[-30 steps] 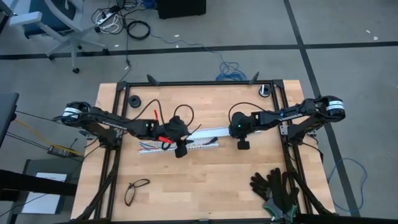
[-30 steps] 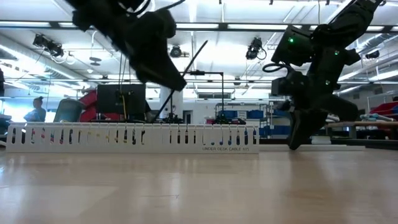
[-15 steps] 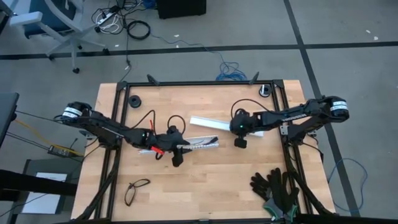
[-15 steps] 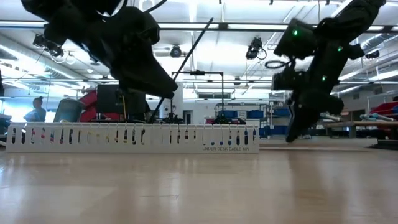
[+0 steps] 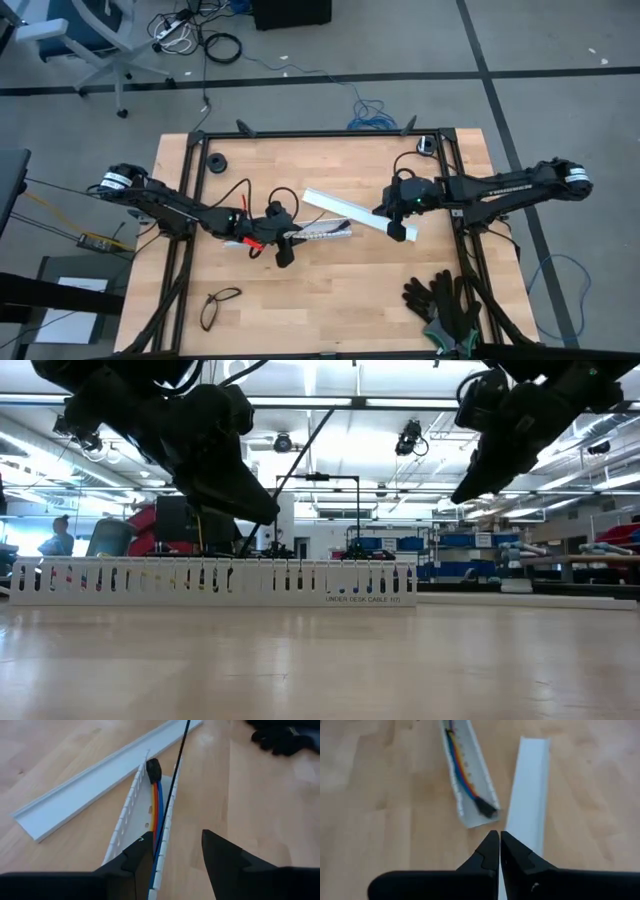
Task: Ziptie cables
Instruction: Close the white cable duct using the cover
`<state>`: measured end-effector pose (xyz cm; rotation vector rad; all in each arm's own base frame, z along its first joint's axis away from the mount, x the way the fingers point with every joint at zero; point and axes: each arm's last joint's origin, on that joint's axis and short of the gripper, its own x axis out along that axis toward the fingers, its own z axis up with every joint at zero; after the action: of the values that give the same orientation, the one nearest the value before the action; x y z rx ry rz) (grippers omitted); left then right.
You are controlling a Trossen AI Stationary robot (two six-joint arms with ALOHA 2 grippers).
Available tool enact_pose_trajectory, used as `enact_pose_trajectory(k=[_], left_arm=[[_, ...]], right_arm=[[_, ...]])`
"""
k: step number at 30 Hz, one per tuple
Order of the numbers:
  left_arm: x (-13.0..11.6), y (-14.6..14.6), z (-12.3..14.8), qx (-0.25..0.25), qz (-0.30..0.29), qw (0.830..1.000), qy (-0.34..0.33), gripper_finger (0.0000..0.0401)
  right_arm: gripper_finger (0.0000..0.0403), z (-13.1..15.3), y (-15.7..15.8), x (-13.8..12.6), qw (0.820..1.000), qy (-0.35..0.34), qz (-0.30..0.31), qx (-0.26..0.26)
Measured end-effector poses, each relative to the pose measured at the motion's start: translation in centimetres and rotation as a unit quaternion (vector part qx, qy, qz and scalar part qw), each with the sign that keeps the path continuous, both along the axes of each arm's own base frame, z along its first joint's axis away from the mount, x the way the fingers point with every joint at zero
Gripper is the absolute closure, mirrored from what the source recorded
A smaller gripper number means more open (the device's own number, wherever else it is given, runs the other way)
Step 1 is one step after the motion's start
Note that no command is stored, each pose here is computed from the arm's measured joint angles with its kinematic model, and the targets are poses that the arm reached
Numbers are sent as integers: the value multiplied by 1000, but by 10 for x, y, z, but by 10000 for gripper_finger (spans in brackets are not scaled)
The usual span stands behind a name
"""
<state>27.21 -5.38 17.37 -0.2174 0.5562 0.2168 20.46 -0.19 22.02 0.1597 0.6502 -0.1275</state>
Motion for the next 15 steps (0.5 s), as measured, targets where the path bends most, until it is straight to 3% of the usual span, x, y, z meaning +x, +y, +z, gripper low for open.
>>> enact_pose_trajectory(k=[8, 15], left_arm=[[0, 0, 0, 4, 3, 1000, 1, 259], [0, 0, 0, 4, 3, 1000, 2, 259]], right_arm=[[397, -23, 3, 8, 997, 73, -8, 23], [339, -60, 3, 28, 989, 144, -2, 13]])
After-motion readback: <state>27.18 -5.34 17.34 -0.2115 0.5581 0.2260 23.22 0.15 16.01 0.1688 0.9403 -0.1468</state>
